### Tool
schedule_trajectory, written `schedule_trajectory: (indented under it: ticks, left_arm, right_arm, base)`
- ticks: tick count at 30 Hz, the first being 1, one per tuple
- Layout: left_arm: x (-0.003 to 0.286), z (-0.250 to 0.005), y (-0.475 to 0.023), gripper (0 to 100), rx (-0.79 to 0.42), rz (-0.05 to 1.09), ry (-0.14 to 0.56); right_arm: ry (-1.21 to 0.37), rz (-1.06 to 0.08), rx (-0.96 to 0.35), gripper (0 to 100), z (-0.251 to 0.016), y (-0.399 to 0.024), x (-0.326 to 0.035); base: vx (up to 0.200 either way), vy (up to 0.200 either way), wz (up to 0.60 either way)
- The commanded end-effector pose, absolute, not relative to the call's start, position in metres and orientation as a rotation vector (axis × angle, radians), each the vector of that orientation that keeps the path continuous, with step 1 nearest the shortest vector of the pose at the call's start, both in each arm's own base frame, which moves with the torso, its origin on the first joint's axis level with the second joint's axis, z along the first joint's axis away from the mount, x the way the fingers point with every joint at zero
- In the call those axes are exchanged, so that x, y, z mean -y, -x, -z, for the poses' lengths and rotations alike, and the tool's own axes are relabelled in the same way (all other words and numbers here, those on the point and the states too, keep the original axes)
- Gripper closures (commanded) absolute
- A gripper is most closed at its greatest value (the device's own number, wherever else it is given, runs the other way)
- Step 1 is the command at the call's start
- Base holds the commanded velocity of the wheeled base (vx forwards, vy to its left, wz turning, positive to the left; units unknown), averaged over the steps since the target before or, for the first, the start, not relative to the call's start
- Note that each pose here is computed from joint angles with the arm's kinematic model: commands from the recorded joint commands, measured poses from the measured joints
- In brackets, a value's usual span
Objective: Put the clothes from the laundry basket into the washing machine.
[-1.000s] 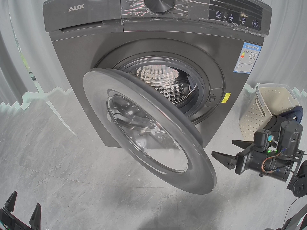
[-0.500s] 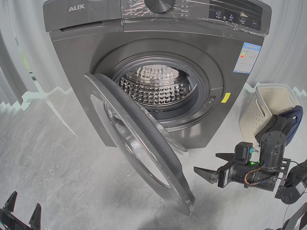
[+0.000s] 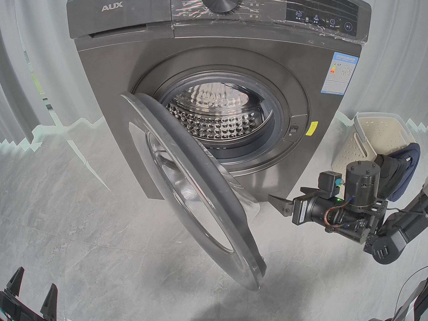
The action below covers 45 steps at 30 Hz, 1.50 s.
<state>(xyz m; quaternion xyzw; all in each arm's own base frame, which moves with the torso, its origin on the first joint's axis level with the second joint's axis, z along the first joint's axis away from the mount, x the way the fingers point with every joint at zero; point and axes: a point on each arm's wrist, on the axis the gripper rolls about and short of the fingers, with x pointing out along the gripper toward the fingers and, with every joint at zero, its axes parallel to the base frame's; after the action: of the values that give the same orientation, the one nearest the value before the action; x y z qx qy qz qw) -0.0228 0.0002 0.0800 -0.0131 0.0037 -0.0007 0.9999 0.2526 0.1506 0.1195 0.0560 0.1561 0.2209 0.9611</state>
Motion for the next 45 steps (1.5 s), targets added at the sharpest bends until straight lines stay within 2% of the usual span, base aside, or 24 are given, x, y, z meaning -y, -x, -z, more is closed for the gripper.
schedule_trajectory:
  ticks: [1,6,11,20,26,38,45]
  left_arm:
    - [0.0,-0.076,0.023,0,-0.005,0.001,0.026]
    - [0.0,-0.076,0.023,0,-0.005,0.001,0.028]
    - [0.0,-0.076,0.023,0,-0.005,0.001,0.028]
    - [0.0,-0.076,0.023,0,-0.005,0.001,0.026]
    - [0.0,-0.076,0.023,0,-0.005,0.001,0.026]
    - [0.0,-0.076,0.023,0,-0.005,0.001,0.026]
    - [0.0,-0.076,0.023,0,-0.005,0.001,0.026]
  right_arm:
    - [-0.117,-0.412,-0.332,0,-0.1,-0.281,-0.163]
    - [-0.112,-0.43,-0.337,0,-0.096,-0.284,-0.171]
    - [-0.097,-0.509,-0.362,0,-0.093,-0.264,-0.188]
    - [-0.111,-0.5,-0.331,0,-0.101,-0.268,-0.189]
    - [-0.116,-0.529,-0.313,0,-0.101,-0.277,-0.202]
    - [-0.088,-0.642,-0.345,0,-0.074,-0.278,-0.256]
    - [-0.1,-0.698,-0.313,0,-0.062,-0.281,-0.287]
  base:
    - [0.0,0.0,0.0]
    - [0.0,0.0,0.0]
    - [0.0,0.0,0.0]
    - [0.0,0.0,0.0]
    - [-0.2,0.0,0.0]
    - [0.0,0.0,0.0]
    - [0.0,0.0,0.0]
